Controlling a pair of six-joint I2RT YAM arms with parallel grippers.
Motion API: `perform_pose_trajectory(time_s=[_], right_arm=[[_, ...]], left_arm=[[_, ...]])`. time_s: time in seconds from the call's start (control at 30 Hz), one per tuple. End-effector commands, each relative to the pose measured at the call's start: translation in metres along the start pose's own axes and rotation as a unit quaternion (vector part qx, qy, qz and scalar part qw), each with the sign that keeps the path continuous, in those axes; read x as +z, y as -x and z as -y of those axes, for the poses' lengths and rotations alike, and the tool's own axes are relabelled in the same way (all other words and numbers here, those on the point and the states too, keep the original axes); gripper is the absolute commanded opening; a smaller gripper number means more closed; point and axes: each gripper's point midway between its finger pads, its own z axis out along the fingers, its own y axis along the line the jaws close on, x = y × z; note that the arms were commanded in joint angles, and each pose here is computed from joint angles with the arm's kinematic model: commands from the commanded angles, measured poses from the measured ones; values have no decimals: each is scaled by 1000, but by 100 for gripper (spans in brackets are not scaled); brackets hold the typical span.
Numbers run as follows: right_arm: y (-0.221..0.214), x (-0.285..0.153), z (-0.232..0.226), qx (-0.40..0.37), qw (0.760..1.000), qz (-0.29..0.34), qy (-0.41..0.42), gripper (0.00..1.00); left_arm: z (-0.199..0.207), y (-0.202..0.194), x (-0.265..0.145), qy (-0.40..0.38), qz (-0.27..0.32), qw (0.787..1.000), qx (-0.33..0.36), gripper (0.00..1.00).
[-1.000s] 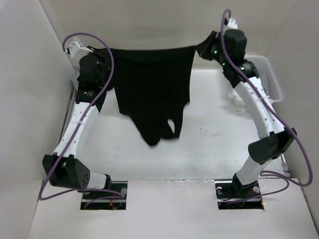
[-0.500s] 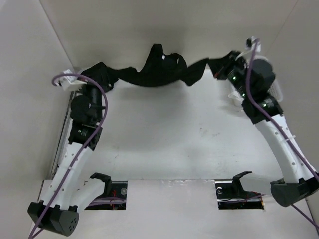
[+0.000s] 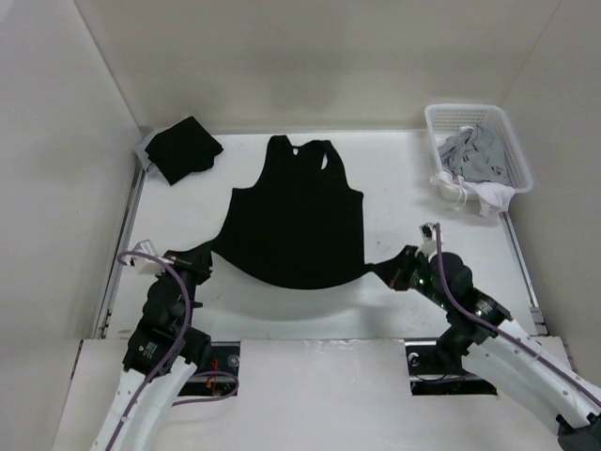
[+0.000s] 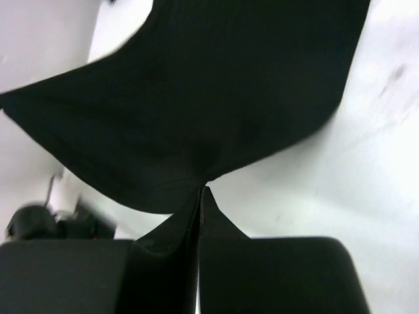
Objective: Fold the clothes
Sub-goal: Flatten the tank top out, then fold the tank top
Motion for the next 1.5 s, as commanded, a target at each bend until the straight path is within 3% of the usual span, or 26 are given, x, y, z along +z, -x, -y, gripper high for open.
perform_pose_trajectory(time_s=[0.0,0.2,0.33,0.63,0.8,1.03,1.1,1.13,1.2,1.27,1.37,1.47], right_arm=[[-34,-12,11,60,998,-25,-18,0],[-35,-18,0,61,997,-15,-34,0],[12,16,-10,16,998,20,-56,0],[161,125,6,13,993,94,-66,0],[224,190,35,30,991,105,-78,0],[288,267,80,59,987,122,-84,0],[291,286,93,72,986,120,-89,5],[292,297,99,79,985,120,-91,15],[291,304,101,82,985,122,-91,35],[292,298,92,70,986,126,-87,51],[285,271,68,43,986,139,-86,58],[262,239,52,32,984,149,-92,55]], left_arm=[[-42,-17,-18,77,-32,996,-16,1],[-30,-12,1,84,-24,996,-18,1],[-8,-4,45,76,6,997,-2,1],[48,27,201,73,64,995,12,2],[30,19,305,108,64,992,34,1],[35,23,388,100,75,992,36,2],[24,10,415,105,68,991,36,10],[17,0,425,109,54,992,42,16],[6,-11,433,120,41,991,44,32],[9,-7,424,118,41,991,42,41],[34,14,389,89,64,993,55,44],[58,8,339,58,70,994,64,44]])
